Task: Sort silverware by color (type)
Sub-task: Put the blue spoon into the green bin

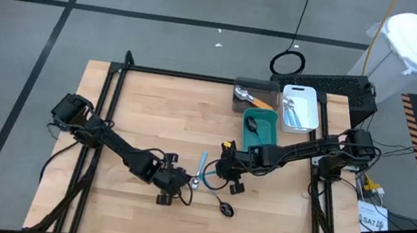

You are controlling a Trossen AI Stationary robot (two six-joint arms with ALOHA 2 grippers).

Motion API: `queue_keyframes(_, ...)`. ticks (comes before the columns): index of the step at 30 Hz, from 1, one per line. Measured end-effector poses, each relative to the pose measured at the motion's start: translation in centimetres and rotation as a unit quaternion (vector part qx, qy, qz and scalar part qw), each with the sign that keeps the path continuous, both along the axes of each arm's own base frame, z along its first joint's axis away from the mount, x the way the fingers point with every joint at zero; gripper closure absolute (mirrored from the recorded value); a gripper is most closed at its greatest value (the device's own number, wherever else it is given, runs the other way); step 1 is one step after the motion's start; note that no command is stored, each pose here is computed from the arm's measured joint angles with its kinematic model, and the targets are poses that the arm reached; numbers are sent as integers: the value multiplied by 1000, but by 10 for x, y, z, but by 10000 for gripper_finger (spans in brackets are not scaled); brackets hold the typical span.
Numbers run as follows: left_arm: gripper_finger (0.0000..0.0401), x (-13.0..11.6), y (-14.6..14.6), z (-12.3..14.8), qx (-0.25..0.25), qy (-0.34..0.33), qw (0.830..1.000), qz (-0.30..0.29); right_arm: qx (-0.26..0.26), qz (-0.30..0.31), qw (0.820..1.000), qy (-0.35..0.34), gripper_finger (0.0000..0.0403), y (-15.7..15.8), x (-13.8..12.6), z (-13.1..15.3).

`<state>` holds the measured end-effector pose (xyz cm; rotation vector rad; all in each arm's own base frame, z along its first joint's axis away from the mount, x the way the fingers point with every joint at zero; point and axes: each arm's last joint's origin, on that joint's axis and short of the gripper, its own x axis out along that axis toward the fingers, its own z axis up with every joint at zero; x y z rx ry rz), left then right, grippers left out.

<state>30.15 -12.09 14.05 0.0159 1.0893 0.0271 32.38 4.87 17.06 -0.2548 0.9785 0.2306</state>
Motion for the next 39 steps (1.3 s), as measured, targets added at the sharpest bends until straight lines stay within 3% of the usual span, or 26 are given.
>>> queue_keyframes(5,361,12,-5,23,13,-3,1000,-24,6,-4,1000,2,344,0,0,0)
queue_keyframes(8,336,20,-6,35,24,-15,999,-40,11,-10,1000,2,361,0,0,0)
queue_keyframes(15,261,26,10,43,58,-9,998,14,23,-28,999,9,400,0,-1,0)
queue_keyframes(20,255,23,23,40,58,29,997,50,80,-72,994,22,368,2,-2,-1)
queue_keyframes(24,266,26,31,40,29,31,997,61,115,-120,986,30,331,9,-3,-1)
queue_keyframes(29,274,29,33,41,2,23,997,77,115,-152,981,25,279,17,-4,0)
queue_keyframes(32,274,27,34,41,-20,32,993,116,118,-191,974,5,252,18,-2,1)
queue_keyframes(36,274,15,29,53,-71,46,980,182,139,-231,963,-21,228,18,3,3)
queue_keyframes(39,274,0,13,67,-79,39,977,192,146,-239,959,-40,221,20,9,-2)
